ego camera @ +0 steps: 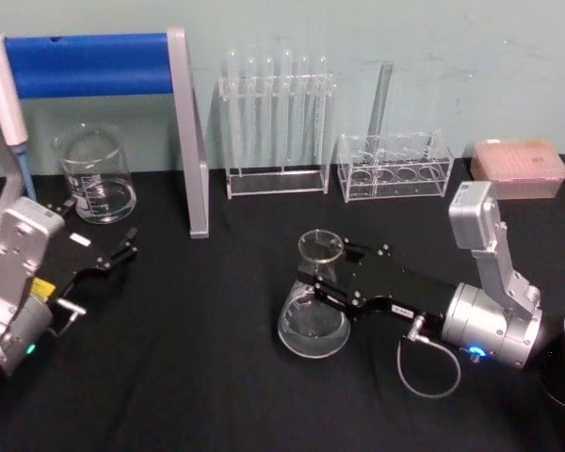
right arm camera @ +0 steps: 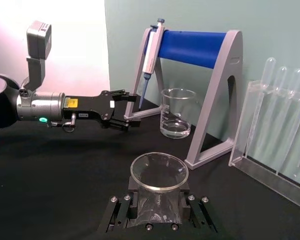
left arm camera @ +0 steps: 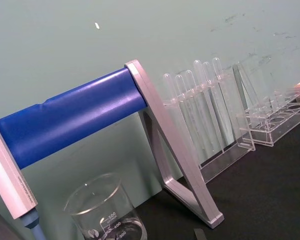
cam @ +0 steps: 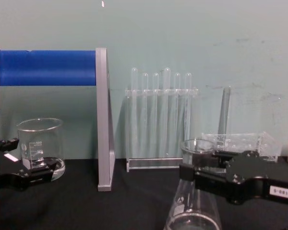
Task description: Grasp the erlenmeyer flask with one hand, shake it three times, then place it back.
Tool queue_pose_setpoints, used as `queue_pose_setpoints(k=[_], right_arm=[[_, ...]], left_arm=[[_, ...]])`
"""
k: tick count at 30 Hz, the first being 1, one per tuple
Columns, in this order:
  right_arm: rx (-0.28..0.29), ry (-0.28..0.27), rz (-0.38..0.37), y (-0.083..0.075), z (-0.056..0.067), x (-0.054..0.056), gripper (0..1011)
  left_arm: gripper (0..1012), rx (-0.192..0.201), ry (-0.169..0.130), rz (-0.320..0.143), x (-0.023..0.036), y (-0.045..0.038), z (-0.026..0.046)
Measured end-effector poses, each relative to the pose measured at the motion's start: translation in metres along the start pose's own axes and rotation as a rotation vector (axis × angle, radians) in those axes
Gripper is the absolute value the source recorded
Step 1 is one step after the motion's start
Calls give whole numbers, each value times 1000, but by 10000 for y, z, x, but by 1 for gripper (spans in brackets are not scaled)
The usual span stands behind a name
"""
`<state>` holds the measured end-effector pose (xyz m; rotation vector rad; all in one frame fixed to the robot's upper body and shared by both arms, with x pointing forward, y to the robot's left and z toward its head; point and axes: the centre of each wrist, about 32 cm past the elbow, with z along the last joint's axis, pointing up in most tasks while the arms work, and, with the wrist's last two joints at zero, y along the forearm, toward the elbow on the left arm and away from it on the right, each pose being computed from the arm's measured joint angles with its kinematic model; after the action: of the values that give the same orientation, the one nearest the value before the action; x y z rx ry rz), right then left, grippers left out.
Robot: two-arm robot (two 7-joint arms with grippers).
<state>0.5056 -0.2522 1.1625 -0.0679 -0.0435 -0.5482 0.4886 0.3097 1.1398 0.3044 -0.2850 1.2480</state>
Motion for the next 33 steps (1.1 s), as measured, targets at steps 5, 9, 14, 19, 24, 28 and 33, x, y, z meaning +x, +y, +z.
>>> queue_pose_setpoints(k=[5,9,14,19,24,28,33], right_arm=[[-2,5,10,5,-47,15,448],[-4,7,18,9,-78,23,448],[-5,10,24,14,-96,27,448],[-5,14,31,18,-111,31,449],[-6,17,37,19,-127,37,449],[-7,18,40,21,-134,40,449],[-10,18,45,16,-143,48,449]], left_arm=[[1001,0,0,0,0,0,0],[1001,0,0,0,0,0,0],[1001,0,0,0,0,0,0],[1001,0,0,0,0,0,0],[1001,0,0,0,0,0,0],[1001,0,0,0,0,0,0],[1001,0,0,0,0,0,0]])
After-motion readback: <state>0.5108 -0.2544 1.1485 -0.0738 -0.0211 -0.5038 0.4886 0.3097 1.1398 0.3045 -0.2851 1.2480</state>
